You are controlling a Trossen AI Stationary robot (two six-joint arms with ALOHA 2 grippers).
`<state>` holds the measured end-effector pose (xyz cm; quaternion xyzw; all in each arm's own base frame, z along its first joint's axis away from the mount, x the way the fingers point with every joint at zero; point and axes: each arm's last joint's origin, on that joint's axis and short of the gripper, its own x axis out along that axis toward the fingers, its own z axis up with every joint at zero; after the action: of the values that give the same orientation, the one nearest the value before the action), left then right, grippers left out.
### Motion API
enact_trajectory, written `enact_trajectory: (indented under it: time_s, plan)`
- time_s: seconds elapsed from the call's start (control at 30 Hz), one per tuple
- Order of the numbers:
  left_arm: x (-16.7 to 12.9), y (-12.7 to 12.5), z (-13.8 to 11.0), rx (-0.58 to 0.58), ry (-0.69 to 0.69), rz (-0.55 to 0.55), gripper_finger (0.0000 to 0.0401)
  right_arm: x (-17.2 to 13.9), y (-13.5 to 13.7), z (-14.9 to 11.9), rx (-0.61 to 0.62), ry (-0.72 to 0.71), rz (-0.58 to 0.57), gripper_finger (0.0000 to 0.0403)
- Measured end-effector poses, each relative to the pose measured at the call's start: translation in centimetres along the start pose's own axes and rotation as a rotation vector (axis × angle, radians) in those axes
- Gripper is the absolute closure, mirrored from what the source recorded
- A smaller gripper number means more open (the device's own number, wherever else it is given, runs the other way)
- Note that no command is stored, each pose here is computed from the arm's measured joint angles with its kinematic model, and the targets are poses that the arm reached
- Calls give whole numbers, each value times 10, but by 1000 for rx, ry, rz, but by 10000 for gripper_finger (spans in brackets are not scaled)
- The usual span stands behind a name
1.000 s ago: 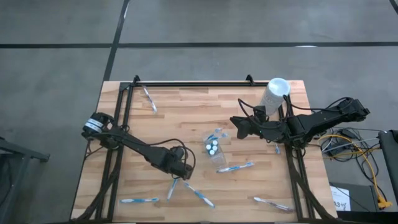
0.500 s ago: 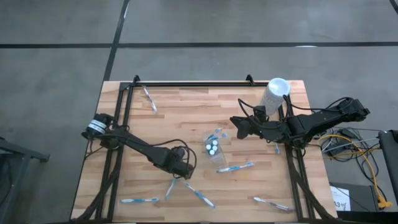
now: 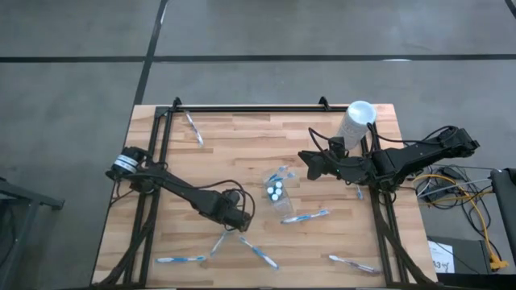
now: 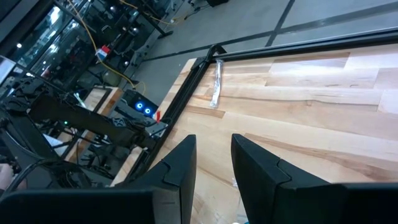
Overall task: Pick & Place toothbrushing station
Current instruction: Put the blue toothbrush into the left section of the transparent organizer
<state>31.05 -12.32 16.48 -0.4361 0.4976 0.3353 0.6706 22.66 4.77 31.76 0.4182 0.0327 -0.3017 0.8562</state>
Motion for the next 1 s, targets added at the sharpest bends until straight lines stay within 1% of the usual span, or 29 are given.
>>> enact_trajectory:
  time_s: [0.1,0.17,0.37,0.57,0.8,1.0]
  plan:
    - [0,0,0,0,0,-3,381,0,0,0,-1,0,0,305]
    - [-1,-1,0,-1,-1,-7,395,0,0,0,1,0,0,305]
    - [-1,0,0,-1,0,-5,389,0,0,0,0,0,0,305]
    - [-9,1,1,8,-6,-17,397,0,0,0,0,0,0,305]
    - [-28,1,6,22,-96,-68,397,0,0,0,0,0,0,305]
    - [-51,-1,12,68,-248,-133,394,0,0,0,0,0,0,305]
